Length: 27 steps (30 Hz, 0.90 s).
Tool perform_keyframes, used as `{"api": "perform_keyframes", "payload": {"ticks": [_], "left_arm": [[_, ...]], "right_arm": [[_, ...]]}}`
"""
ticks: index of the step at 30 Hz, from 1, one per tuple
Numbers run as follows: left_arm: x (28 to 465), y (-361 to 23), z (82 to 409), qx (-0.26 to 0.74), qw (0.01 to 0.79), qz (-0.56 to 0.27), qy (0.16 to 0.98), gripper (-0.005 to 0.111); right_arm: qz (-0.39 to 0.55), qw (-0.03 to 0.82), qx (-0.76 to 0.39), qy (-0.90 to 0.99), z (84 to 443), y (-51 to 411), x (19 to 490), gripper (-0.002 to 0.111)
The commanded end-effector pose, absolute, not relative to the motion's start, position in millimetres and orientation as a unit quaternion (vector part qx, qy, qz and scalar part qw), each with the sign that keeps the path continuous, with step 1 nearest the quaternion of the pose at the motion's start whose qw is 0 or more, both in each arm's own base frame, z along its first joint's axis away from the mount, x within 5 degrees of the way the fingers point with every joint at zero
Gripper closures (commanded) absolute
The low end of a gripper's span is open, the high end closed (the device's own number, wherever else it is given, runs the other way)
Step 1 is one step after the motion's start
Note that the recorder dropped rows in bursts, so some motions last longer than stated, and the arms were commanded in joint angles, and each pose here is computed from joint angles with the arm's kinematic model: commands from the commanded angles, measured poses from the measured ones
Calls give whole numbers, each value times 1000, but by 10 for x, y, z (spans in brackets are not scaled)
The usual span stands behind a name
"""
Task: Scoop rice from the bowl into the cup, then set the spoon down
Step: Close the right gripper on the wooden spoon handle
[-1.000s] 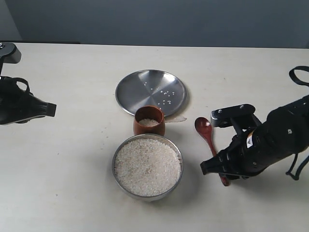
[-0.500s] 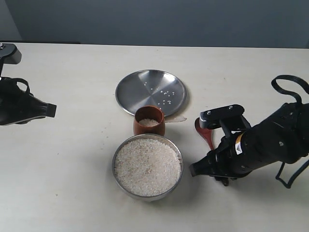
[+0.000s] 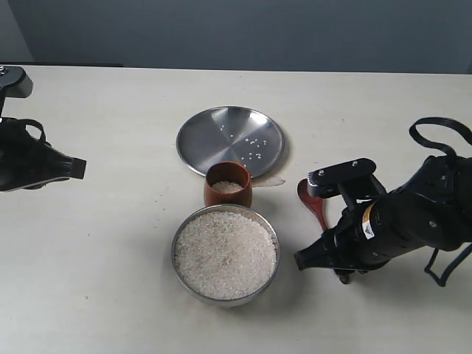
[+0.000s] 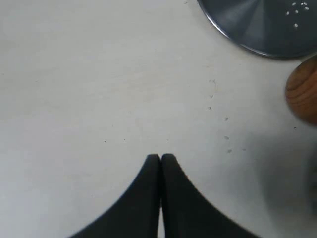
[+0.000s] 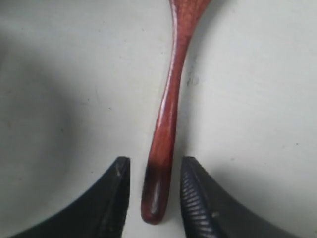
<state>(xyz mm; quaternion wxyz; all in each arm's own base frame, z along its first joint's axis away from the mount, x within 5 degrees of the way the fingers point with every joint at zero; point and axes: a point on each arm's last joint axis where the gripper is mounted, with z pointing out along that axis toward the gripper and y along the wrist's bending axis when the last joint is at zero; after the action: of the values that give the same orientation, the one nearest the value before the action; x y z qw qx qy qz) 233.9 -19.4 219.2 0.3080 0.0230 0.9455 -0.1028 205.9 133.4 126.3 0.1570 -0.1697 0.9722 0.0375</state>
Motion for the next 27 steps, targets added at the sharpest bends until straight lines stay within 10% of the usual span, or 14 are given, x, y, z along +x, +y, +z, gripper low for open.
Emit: {"api": "perform_keyframes", "payload": {"ticks": [1, 10, 13, 27], "left_arm": [[2355, -199, 2204, 23, 310, -104, 945, 106], [2352, -201, 2202, 23, 308, -105, 945, 106], [2354, -200, 2203, 23, 309, -105, 945, 106], [2354, -203, 2204, 20, 309, -107, 945, 106]], "right_arm": [[22, 154, -179, 972, 1250, 1312, 2053, 74], [16, 124, -182, 975, 999, 1337, 2071, 77], [11, 120, -185, 975, 997, 1328, 2065, 108], [-88, 112, -265, 954, 1665, 1230, 2181, 109]]}}
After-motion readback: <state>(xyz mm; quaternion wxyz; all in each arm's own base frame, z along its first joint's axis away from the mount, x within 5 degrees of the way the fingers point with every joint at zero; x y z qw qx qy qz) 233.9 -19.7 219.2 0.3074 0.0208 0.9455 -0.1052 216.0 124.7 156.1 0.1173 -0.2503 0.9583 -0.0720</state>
